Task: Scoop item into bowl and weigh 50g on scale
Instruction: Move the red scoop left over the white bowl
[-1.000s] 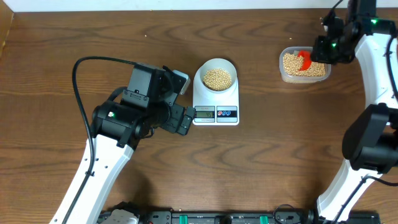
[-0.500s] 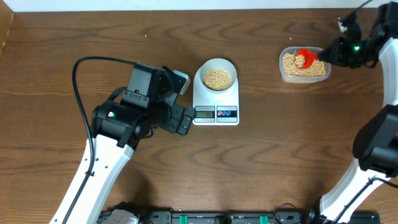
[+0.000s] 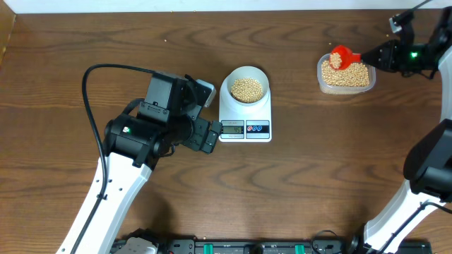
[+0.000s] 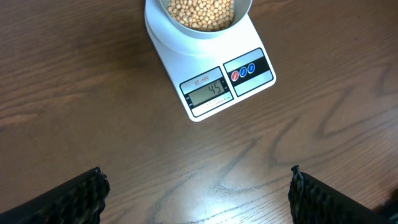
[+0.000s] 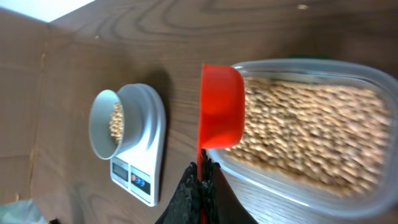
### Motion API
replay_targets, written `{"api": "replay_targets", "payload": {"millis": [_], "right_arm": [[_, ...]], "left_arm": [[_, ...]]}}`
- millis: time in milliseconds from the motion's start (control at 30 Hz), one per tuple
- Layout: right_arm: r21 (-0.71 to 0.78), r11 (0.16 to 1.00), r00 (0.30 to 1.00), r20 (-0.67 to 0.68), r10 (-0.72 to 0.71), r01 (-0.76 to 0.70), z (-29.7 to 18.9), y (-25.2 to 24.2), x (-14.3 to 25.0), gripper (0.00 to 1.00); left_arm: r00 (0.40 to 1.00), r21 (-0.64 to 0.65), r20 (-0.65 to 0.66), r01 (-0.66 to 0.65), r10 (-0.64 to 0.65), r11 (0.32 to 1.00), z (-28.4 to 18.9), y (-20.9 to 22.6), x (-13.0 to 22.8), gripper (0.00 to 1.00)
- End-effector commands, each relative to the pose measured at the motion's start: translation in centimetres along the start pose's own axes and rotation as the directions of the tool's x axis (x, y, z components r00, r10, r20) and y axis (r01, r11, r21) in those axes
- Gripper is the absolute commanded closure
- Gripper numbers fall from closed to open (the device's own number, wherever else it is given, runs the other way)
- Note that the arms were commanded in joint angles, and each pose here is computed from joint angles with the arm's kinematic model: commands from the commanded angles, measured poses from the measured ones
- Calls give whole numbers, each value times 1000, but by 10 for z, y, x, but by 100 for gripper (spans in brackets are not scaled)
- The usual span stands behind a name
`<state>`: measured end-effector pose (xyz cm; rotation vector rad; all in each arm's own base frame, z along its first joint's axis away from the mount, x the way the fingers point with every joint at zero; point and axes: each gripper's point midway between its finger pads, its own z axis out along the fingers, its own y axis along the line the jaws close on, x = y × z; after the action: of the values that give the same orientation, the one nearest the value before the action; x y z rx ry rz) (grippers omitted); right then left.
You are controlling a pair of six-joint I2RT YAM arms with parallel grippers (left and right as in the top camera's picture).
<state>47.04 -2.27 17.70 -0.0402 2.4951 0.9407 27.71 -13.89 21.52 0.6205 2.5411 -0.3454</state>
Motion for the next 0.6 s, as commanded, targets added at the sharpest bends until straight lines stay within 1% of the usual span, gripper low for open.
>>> {"api": "replay_targets", "payload": {"millis": [0,167,367,567], "right_arm": [[-82,994,997,6,-76,76,10,31,-7,99],[-146,976,987,-2,-163,161,29,72,-11,99],[-280,919,960,27,-279,276,48,134,-15,99],[-333,886,940,2,-341,322,65,164,-2,99]], "left_arm": [[1000,11,-11,-4,4,1000,2,-1,2,5],[1000,11,-11,-4,4,1000,2,-1,2,5],[1000,11,-11,-4,4,1000,2,-1,2,5],[1000,11,-11,-4,4,1000,2,-1,2,5]]}}
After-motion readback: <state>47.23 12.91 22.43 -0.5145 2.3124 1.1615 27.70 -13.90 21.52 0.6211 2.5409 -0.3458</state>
